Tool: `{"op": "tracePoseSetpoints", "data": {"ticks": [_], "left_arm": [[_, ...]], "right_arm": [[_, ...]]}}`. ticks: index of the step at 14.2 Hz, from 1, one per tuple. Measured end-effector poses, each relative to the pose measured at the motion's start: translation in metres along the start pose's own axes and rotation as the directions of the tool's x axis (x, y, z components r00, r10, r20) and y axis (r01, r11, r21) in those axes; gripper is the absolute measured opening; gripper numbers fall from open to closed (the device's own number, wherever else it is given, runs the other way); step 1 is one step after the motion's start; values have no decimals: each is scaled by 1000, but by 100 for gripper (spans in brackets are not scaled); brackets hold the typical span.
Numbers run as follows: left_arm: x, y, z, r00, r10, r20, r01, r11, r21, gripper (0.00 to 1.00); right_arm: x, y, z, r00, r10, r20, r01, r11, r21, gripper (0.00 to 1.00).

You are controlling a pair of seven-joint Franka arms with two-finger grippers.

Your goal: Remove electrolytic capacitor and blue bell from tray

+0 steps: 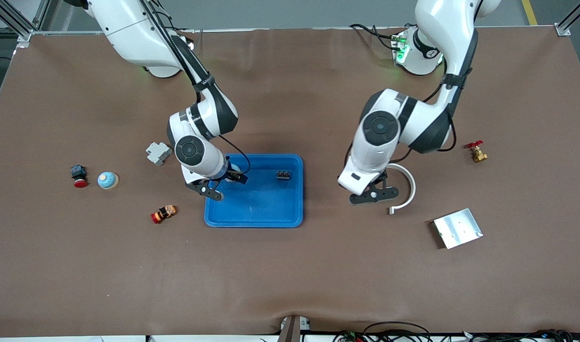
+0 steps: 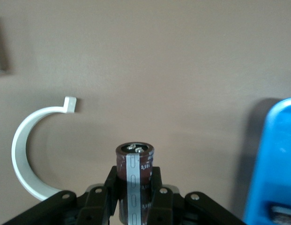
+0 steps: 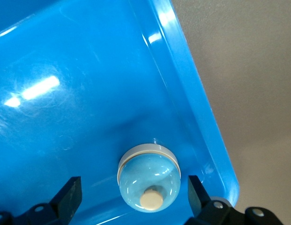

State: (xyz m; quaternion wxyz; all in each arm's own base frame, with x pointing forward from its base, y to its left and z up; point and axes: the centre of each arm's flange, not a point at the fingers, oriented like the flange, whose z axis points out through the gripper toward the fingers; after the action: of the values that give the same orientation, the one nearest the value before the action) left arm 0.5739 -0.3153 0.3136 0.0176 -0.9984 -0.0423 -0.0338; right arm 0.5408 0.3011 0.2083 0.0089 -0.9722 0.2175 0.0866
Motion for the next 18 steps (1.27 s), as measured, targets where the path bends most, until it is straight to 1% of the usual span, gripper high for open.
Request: {"op": "tracePoseSetpoints", "data": {"ticks": [3,6,9,12,13,14,15,17,18], "left_arm": [[-5,-45,24,996,84,19,-84,996,6,30],[-2,-67,35,985,166,43,-167,986,14,30],[-4,-76,53,974,213,74,-215,976,22,30],[-6,-76,69,968,233,92,-237,971,28,30],[-7,-76,75,967,238,95,-242,970,29,30],[-7,-76,81,964,245,99,-249,968,30,30],[-8,-77,86,962,253,104,-258,966,31,30],[-9,-80,95,958,269,100,-273,962,29,30],[-10,-84,100,957,275,90,-278,960,26,30]], "right_arm": [[-2,-1,9,1000,-3,6,3,1000,-9,100],[1,1,16,1000,2,-5,-2,1000,-1,100],[1,3,21,1000,4,-3,-4,1000,-6,100],[0,6,27,1000,5,5,-5,1000,-16,100],[-1,6,28,1000,5,6,-5,1000,-17,94],[-1,6,28,1000,5,6,-5,1000,-17,93],[-1,6,28,1000,5,6,-5,1000,-17,86],[1,6,26,1000,11,8,-11,1000,-14,66],[3,7,22,1000,27,16,-27,1000,-6,64]]}}
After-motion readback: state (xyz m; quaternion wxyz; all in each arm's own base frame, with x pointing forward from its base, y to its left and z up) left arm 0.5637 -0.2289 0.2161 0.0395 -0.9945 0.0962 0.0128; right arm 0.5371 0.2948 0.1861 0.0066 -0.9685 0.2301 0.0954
